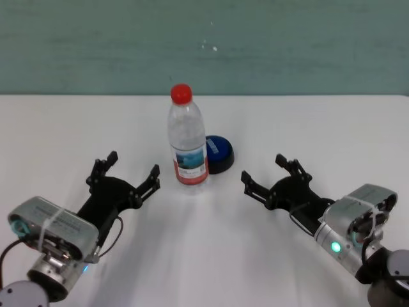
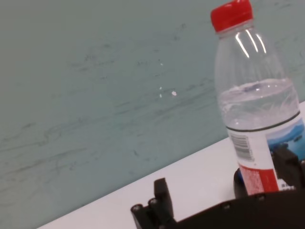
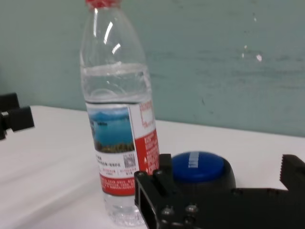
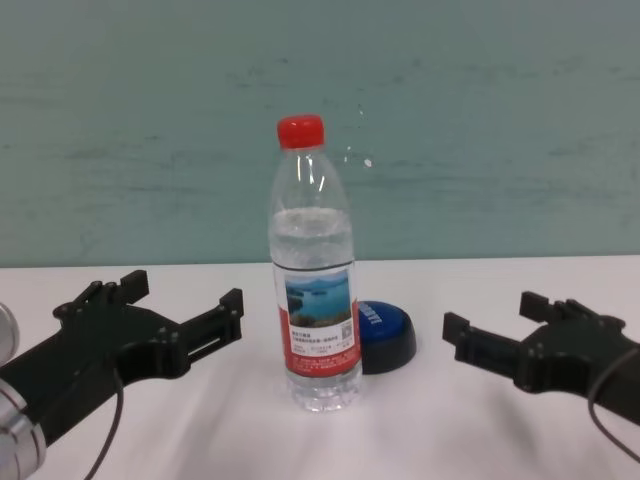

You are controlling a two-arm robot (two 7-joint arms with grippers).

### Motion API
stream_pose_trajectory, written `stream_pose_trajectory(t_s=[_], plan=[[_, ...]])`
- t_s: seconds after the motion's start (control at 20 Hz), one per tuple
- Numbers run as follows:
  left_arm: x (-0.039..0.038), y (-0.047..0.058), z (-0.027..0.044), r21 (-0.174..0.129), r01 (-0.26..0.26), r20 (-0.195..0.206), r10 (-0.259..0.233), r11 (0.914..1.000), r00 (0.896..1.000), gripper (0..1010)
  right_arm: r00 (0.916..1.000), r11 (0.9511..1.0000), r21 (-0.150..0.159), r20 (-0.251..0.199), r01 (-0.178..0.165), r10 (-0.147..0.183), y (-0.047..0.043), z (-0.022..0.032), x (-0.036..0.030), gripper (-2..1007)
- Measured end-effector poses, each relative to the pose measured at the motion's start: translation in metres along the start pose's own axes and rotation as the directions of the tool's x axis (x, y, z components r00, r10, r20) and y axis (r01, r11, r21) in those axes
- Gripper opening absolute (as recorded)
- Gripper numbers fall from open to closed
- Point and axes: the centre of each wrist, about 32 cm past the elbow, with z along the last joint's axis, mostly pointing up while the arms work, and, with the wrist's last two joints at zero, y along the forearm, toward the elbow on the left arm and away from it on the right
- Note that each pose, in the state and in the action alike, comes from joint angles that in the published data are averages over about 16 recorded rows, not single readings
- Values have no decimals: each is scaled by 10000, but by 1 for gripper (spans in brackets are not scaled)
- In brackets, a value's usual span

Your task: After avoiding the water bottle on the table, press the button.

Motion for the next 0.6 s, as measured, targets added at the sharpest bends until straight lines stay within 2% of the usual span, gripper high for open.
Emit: stream_pose_trajectory(t_s=[0.25,0.6], plan=[[0,0,0,0,0,0,0,10000,10000,1000,9999,9999,103,17,-108,108,-24,-4,-22,1004],[0,0,0,0,0,0,0,10000,10000,1000,9995,9993,189,-48,-316,317,-44,25,-40,1004]])
